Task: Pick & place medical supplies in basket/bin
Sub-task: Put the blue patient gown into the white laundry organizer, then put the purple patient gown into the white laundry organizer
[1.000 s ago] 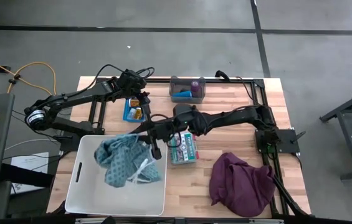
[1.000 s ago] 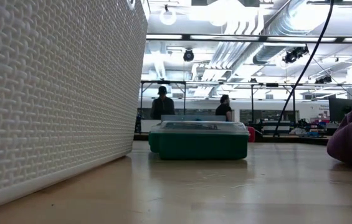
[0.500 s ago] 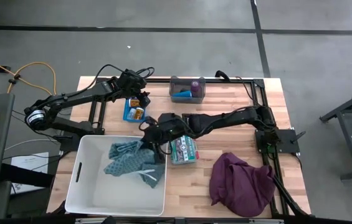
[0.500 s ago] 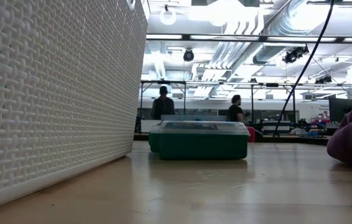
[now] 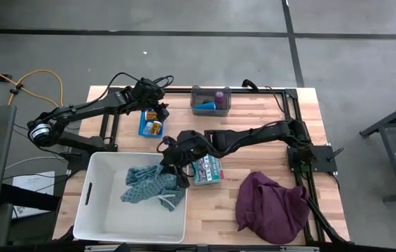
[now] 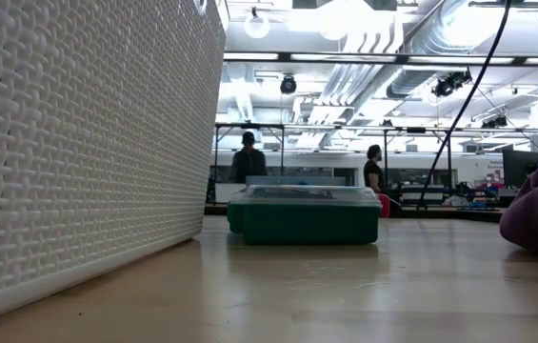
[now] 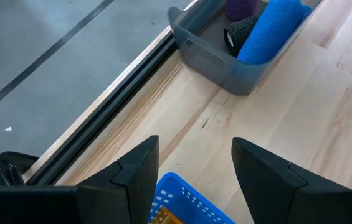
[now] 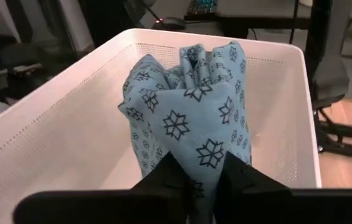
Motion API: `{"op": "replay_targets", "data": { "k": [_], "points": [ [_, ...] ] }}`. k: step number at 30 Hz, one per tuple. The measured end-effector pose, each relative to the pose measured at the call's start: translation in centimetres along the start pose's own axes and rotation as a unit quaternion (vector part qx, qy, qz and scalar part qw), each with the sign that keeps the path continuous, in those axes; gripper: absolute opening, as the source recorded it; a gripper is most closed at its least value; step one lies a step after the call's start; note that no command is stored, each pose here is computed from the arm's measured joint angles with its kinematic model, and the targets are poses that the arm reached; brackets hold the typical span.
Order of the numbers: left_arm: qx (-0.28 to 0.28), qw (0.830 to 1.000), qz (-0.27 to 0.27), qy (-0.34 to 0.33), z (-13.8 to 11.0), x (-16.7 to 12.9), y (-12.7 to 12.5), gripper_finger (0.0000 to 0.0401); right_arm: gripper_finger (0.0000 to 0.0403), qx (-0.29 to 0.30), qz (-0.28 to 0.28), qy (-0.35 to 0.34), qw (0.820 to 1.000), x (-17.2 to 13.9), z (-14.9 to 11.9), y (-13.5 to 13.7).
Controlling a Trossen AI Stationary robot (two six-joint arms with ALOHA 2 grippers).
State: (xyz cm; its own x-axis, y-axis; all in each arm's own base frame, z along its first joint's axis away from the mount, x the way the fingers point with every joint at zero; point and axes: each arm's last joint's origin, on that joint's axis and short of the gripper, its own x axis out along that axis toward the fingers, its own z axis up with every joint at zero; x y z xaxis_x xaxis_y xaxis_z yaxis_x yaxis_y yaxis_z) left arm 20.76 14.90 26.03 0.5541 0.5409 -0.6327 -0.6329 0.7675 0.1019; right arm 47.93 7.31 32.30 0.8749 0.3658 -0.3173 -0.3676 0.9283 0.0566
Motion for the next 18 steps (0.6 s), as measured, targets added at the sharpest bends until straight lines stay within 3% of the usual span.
{"op": "replay_targets", "data": {
  "k": [6, 12, 18],
  "points": [
    [0.0, 1.0, 0.0, 0.0, 0.0, 0.0, 0.0, 0.0194, 0.0101, -0.036, 0.023, -0.01, 0.999, 0.3, 0.2, 1.3],
    [0.0, 1.0, 0.0, 0.0, 0.0, 0.0, 0.0, 0.0194, 0.0157, 0.002, 0.041, 0.004, 0.999, 0.6, 0.0, 3.1],
    [0.0, 1.0, 0.0, 0.0, 0.0, 0.0, 0.0, 0.0194, 0.0181, 0.01, 0.028, 0.003, 1.0, 0.9, 0.0, 4.5]
  ]
}}
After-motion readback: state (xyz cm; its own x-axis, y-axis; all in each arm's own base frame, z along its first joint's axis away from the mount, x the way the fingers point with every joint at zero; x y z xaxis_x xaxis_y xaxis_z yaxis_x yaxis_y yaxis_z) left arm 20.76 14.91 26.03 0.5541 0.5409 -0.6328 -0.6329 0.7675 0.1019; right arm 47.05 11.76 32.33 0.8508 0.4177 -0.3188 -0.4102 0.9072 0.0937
